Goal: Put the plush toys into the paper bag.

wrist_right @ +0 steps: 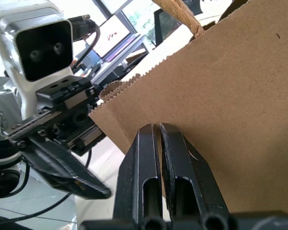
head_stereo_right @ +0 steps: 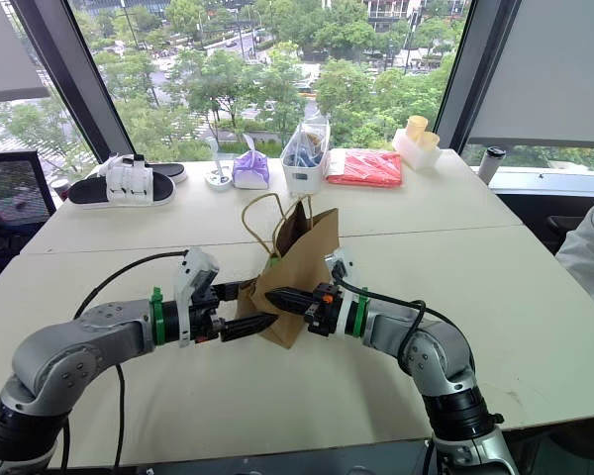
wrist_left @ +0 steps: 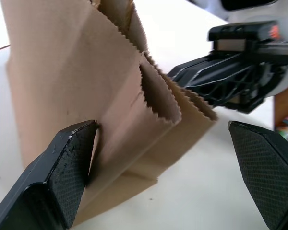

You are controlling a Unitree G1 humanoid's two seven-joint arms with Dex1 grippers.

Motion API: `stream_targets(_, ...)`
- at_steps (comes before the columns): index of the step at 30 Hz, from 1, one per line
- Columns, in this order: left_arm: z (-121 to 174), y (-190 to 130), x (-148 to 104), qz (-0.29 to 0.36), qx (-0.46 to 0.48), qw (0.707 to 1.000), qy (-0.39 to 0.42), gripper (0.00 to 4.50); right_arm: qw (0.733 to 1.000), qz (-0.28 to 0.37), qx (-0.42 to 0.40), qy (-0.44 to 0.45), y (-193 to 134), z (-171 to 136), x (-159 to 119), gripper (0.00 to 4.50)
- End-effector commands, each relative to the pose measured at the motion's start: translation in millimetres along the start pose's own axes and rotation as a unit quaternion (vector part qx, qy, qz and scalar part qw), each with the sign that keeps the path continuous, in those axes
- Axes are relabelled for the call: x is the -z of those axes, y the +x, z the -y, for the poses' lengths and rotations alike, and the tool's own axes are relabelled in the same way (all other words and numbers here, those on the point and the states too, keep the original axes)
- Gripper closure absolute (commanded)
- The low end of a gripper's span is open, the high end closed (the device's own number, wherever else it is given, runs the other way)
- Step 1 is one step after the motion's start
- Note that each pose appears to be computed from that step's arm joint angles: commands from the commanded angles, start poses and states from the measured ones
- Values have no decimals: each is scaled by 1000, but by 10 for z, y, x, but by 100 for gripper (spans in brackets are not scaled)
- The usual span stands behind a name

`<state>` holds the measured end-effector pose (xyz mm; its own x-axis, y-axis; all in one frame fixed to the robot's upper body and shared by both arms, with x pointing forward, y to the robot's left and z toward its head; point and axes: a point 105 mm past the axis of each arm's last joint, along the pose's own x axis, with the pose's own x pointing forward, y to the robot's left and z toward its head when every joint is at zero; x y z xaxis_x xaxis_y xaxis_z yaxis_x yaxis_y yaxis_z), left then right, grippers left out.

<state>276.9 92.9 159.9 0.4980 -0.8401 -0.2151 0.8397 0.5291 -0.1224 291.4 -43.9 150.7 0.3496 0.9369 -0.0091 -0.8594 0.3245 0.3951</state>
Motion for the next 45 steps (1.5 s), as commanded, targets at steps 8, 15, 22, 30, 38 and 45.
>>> stream_targets(8, -24, 97, -47, 14, -18, 1000, 22, 328, 999, 36, -26, -9, -5, -115, -165, 450)
stream_targets(15, -61, 65, -106, 21, -25, 999, 31, 443, 998, 51, -27, 1, -104, -128, -212, 450)
stream_targets(22, -48, -11, -415, 23, 31, 982, 183, 443, 997, 52, -47, 29, -446, -228, -161, 450)
stream_targets(30, -349, 224, -806, 48, 119, 931, 342, 443, 999, 30, -31, 23, -440, -169, -32, 450)
stream_targets(38, -1007, 376, -640, -20, 79, 920, 382, 443, 998, 48, -4, 32, -475, -198, 55, 450)
stream_targets(45, -1140, 406, -625, -32, 64, 908, 412, 443, 998, 58, 9, 35, -464, -201, 72, 450)
